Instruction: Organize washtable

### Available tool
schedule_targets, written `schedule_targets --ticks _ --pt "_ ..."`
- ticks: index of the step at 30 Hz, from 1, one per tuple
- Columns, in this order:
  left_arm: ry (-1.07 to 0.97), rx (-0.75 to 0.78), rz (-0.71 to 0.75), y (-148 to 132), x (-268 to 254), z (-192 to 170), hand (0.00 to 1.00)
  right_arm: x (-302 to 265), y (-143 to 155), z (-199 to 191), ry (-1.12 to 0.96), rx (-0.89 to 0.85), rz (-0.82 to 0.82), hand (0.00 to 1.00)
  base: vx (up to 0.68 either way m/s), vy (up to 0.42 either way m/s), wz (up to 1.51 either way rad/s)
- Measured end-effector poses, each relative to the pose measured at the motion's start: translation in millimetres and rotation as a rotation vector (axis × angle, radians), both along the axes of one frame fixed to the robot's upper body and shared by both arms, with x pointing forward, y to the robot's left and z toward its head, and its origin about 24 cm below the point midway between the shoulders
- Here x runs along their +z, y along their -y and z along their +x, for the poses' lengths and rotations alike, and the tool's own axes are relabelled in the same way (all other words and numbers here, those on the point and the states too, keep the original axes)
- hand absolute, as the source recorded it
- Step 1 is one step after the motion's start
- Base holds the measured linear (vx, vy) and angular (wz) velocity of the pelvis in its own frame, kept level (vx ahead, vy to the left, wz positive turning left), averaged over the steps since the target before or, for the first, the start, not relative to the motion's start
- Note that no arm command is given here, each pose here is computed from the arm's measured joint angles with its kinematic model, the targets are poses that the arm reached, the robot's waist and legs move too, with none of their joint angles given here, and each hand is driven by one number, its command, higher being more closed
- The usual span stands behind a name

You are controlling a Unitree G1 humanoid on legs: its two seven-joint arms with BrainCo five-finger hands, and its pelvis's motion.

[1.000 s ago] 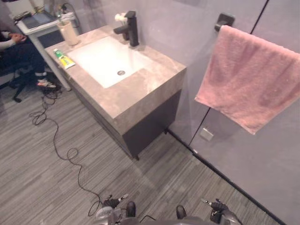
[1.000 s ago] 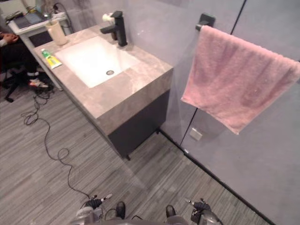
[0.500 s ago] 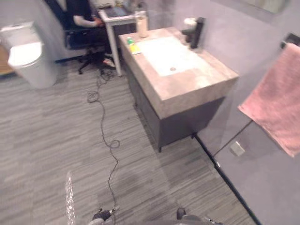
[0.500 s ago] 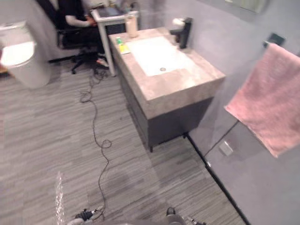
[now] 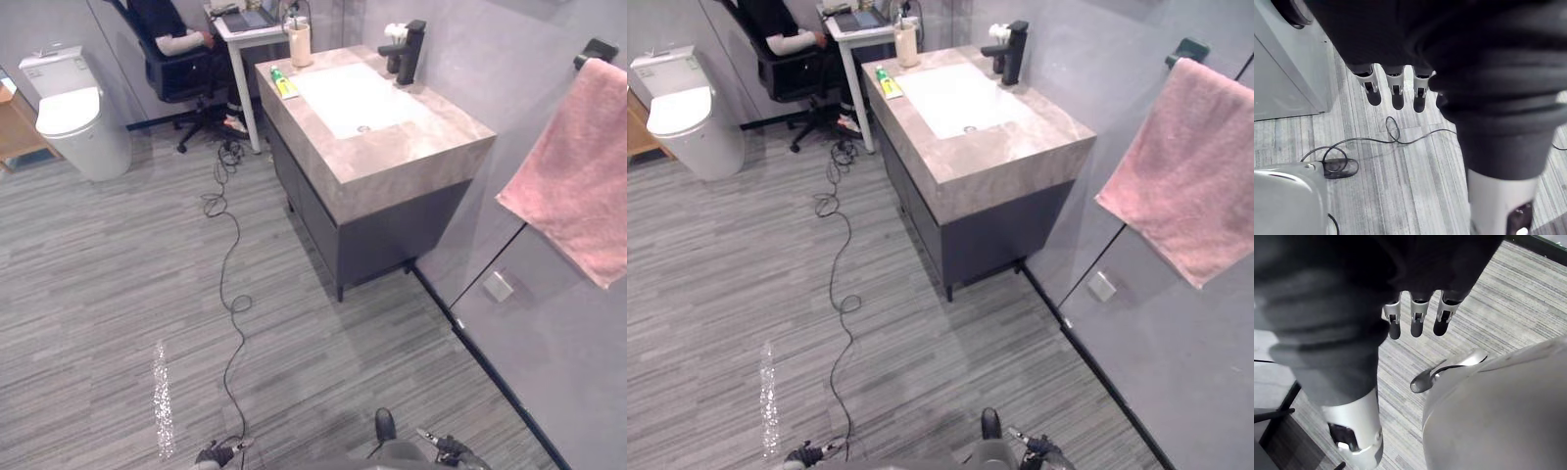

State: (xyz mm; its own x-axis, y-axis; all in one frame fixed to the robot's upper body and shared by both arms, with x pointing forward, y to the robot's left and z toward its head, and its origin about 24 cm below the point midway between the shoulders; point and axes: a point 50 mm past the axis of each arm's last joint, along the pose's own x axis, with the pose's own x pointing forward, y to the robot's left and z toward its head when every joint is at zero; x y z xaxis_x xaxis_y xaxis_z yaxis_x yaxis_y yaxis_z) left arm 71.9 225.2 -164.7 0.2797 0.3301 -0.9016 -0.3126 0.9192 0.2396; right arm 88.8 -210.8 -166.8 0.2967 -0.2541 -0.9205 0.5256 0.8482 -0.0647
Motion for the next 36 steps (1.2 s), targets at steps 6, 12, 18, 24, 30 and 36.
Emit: schedule_targets --ticks 6,12,18,24,30,36 --pt "0.019 -0.051 0.003 2.2 1.8 12.3 0.00 -5.6 6.3 -43.5 -0.092 -0.088 -0.002 0.00 0.02 -0.054 0.56" --pt "0.053 -0.031 0.005 -1.0 5.1 26.4 0.00 -8.6 1.7 -57.4 -0.127 -0.180 0.030 0.00 0.16 0.040 0.23" --pt "0.127 -0.030 -0.024 10.7 8.9 48.7 0.00 -8.6 -0.6 -50.8 -0.104 -0.226 0.044 0.00 0.14 0.012 0.14" --pt "0.087 -0.023 -0.026 10.2 4.6 33.6 0.00 -7.9 1.1 -47.5 -0.099 -0.188 0.035 0.00 0.05 0.007 0.01" --pt "0.133 0.185 -0.051 8.8 4.7 22.1 0.00 -4.6 8.7 -41.5 -0.086 -0.063 -0.021 0.00 -0.05 -0.031 0.58" --pt "0.138 0.381 -0.091 16.4 1.2 6.2 0.00 0.9 16.4 -25.3 -0.032 -0.010 -0.066 0.00 0.00 0.019 0.29"
